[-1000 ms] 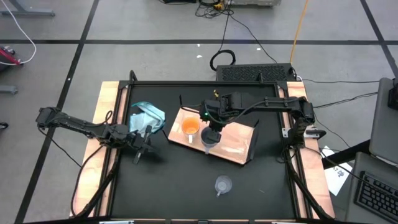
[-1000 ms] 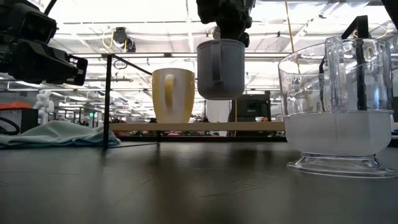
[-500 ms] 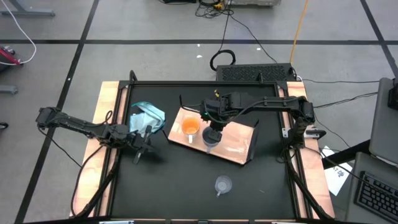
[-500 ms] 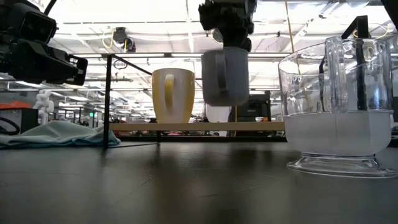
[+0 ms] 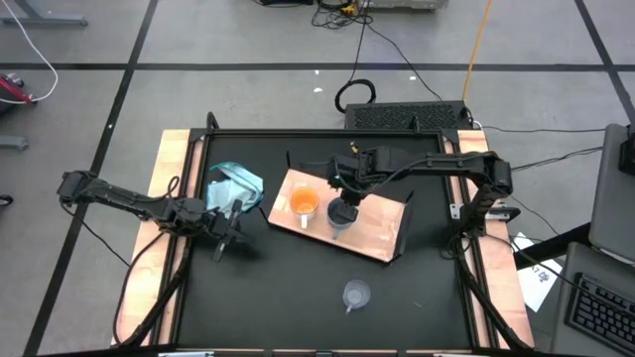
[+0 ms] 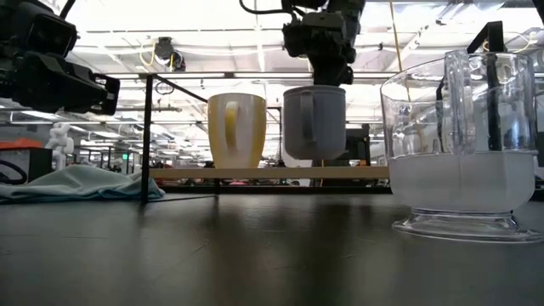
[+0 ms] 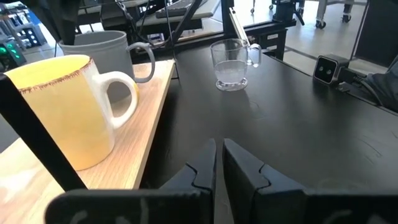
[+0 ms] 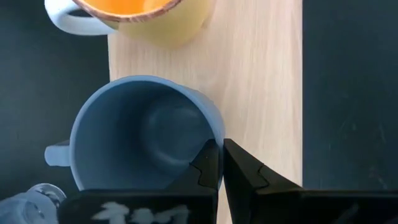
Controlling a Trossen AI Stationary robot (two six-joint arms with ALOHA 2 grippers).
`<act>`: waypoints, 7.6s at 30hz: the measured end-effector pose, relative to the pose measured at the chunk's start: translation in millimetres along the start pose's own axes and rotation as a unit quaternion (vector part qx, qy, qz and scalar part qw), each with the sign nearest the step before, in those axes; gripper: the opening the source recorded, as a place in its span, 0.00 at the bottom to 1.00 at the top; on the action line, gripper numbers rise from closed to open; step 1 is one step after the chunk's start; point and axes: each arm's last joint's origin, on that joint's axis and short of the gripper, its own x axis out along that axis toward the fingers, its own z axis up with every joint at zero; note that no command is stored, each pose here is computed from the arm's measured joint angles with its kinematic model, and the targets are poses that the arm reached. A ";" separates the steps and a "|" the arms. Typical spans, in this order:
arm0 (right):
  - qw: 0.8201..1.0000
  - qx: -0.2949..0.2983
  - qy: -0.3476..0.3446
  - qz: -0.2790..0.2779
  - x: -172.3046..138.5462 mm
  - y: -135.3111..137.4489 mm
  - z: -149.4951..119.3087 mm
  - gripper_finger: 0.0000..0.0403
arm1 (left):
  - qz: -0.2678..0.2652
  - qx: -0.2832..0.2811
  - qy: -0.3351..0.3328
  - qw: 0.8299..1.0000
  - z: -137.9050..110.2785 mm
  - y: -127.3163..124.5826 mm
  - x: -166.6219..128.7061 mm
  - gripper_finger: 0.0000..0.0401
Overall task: Stack small to large cups/mugs on shelf
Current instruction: Put the gray cup on the shelf, then put the transparent cup on the shelf
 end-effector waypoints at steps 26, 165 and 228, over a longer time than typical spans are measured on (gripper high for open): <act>1.000 0.014 -0.005 0.023 4.7 -13.5 -12.7 0.00 | 0.001 0.000 -0.006 1.000 1.1 0.2 0.0 0.08; 0.993 -0.008 -0.090 0.069 -53.1 3.7 -38.9 0.28 | -0.002 -0.004 0.013 1.000 -2.6 -0.4 -0.1 0.08; 0.893 -0.178 -0.386 0.149 -92.2 38.2 -202.2 0.00 | 0.001 -0.013 -0.006 1.000 1.2 0.1 0.0 0.08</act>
